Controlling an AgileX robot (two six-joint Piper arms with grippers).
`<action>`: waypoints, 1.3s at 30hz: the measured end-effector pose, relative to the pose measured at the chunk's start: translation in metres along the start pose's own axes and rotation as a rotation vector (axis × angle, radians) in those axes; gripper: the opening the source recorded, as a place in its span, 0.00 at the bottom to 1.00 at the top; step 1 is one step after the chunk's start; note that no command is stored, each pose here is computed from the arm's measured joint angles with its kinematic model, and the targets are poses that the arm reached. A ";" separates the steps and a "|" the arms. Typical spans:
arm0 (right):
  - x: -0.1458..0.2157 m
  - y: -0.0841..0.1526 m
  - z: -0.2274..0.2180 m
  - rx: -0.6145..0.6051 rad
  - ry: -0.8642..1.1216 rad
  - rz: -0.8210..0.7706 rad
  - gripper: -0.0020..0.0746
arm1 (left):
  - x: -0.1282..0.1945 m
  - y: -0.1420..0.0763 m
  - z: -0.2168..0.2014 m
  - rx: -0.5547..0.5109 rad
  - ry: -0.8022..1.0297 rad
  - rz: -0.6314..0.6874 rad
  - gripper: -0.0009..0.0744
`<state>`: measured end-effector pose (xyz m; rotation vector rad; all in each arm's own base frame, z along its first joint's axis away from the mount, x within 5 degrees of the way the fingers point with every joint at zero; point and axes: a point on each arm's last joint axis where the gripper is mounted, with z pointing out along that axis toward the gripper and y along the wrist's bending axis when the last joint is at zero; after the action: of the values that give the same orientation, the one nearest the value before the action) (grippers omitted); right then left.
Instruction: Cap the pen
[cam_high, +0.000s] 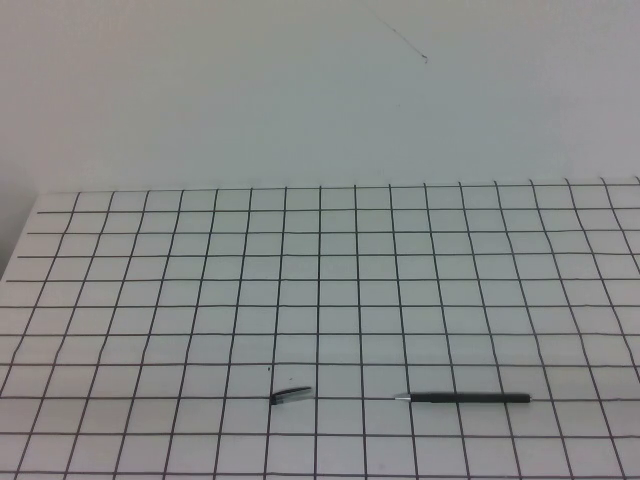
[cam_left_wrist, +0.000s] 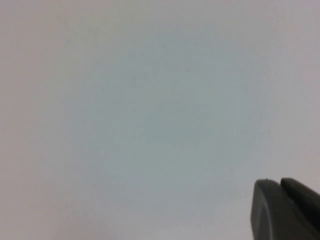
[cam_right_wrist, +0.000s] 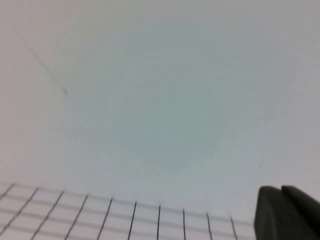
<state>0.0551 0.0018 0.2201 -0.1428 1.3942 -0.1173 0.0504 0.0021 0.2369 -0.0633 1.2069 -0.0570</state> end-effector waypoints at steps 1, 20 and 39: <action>-0.003 -0.001 0.000 0.006 -0.038 0.000 0.03 | -0.001 0.000 0.000 0.000 -0.011 0.002 0.01; -0.022 -0.004 -0.002 0.042 -0.232 -0.003 0.03 | -0.011 -0.001 0.002 -0.003 -0.009 -0.088 0.01; -0.116 -0.016 0.042 -0.139 0.388 -0.118 0.03 | -0.039 -0.007 0.006 0.040 0.252 0.149 0.01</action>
<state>0.0761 0.0064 0.3427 -0.3311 1.7821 -0.1517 0.0425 -0.0014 0.2762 0.0705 1.4585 0.0425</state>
